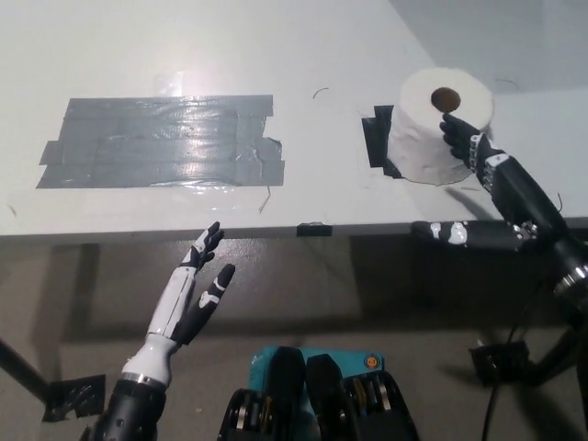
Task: A person hands over a roll of toilet paper to the robot , and the robot inserts its right thumb into the hole in the centre to grab the roll, and then places it on the balck area on the desk.
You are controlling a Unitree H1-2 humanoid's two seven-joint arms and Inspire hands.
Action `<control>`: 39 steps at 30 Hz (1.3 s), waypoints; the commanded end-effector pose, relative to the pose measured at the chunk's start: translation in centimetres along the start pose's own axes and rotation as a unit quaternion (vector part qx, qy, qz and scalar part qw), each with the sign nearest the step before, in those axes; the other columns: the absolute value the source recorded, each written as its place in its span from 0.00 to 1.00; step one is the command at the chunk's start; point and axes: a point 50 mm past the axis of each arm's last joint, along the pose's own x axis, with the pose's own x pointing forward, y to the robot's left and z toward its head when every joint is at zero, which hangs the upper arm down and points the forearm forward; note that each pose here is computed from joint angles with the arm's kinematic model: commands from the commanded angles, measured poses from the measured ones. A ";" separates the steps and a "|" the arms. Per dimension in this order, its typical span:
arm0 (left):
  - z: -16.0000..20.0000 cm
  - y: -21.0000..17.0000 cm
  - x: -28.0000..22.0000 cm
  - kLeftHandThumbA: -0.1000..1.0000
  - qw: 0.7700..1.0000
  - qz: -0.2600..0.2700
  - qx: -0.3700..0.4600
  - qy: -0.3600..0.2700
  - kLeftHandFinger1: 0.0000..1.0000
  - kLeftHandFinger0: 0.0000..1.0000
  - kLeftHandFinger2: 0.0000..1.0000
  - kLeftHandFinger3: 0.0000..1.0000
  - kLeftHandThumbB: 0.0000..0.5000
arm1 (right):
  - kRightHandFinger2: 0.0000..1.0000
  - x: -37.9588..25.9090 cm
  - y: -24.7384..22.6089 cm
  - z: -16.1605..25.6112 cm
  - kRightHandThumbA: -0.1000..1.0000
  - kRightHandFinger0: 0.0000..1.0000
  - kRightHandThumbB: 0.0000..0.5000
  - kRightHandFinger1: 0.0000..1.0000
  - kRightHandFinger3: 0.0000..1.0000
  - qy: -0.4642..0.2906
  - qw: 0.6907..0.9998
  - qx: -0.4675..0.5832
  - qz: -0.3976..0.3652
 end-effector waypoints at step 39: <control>-1.0 -0.9 -4.9 0.84 1.000 0.009 -0.015 0.008 1.00 1.00 1.00 1.00 0.35 | 1.00 -10.2 10.3 -8.6 0.80 1.00 0.53 1.00 1.00 0.046 0.996 0.074 -0.023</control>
